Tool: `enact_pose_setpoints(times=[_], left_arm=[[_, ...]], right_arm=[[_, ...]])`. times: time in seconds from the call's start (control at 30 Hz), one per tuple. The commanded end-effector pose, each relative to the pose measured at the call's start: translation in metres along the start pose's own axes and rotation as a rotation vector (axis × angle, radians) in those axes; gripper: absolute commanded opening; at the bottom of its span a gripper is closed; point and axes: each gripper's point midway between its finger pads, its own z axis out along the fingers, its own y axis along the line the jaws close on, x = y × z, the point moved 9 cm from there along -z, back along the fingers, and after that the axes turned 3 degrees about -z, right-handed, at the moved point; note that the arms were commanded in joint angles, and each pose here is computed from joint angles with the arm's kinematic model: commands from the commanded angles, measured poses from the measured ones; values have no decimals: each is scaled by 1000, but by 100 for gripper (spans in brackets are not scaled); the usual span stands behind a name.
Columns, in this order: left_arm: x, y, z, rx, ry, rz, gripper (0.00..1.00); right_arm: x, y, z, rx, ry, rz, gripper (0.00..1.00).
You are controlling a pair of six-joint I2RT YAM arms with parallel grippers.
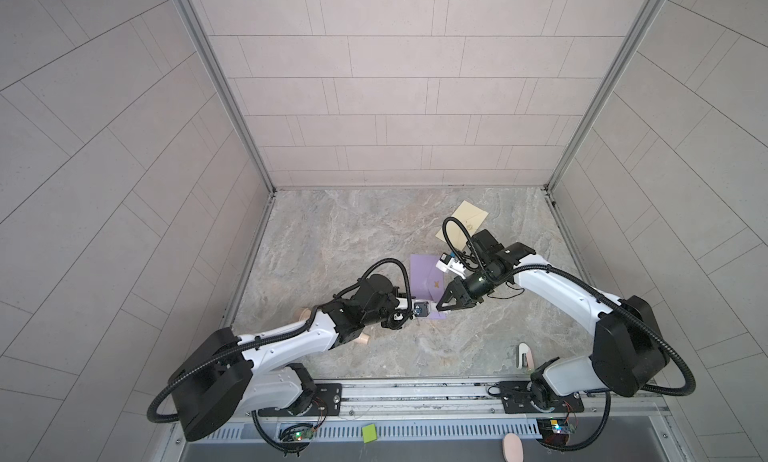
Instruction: Place the letter into the envelope and seal it
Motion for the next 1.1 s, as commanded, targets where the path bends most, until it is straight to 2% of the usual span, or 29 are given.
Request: enact_pose_setpoints(times=[0.0, 0.33, 1.07], left_arm=[[-14, 6, -2, -19, -50, 39, 18], [-17, 4, -3, 4, -50, 72, 22], [-21, 3, 10, 5, -59, 59, 22]], right_arm=[[0, -2, 3, 7, 21, 8, 0], [-9, -2, 4, 3, 14, -7, 0], [-8, -3, 10, -24, 16, 7, 0]])
